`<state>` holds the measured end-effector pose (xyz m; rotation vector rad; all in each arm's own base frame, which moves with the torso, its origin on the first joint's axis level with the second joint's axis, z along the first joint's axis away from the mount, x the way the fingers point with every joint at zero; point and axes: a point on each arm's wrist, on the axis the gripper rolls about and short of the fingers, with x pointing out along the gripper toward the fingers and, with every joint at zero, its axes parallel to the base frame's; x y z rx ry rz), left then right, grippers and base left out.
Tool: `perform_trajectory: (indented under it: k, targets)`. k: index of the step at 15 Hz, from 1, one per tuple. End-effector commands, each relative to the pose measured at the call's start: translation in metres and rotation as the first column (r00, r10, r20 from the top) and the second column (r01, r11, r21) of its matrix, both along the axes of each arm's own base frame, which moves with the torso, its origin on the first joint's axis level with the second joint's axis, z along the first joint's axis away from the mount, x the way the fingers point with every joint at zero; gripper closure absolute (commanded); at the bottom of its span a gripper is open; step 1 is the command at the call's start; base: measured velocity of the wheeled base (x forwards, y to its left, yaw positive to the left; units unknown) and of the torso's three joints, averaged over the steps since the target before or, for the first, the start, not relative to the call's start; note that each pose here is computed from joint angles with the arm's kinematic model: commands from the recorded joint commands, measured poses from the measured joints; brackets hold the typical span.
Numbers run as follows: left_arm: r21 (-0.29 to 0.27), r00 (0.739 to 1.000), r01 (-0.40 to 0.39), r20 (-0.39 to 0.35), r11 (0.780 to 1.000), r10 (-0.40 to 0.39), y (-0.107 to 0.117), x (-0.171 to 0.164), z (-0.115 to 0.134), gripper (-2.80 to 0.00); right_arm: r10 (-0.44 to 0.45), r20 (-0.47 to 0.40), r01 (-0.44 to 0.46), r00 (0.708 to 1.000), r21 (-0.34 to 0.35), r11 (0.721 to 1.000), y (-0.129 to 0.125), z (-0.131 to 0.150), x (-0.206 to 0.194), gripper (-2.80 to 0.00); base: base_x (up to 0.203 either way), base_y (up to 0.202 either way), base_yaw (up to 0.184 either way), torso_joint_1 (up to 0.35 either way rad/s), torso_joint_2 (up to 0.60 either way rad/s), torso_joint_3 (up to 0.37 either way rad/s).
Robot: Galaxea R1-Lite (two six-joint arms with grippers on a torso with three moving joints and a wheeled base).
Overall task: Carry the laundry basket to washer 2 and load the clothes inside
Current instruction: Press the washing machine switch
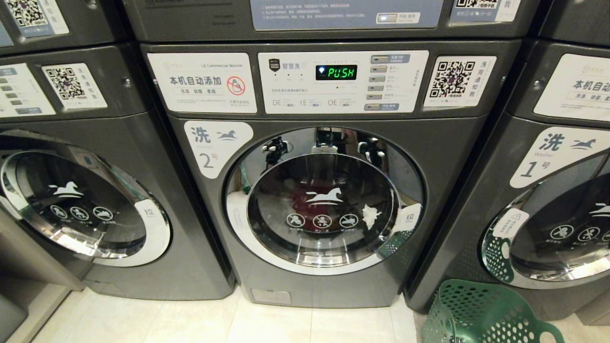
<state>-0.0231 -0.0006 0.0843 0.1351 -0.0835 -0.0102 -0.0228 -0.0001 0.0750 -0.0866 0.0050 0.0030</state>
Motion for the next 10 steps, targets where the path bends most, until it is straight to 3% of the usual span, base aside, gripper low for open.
perform_trajectory:
  k: [1,10]
  targets:
    - [0.001,1.000,0.000,0.000,1.000,0.000,0.0000,0.0000,0.0001,0.00,0.000,-0.001,0.000,1.000,0.000,1.000,0.0000,0.0001,0.0001,0.00,0.000,0.000,0.000,0.142,-0.46,-0.323]
    - [-0.002,1.000,0.000,-0.001,1.000,0.000,0.0000,0.0001,-0.0002,0.00,0.002,-0.001,-0.002,1.000,0.002,1.000,0.0000,0.0001,0.0001,0.00,0.000,0.000,0.000,0.173,-0.48,-0.309]
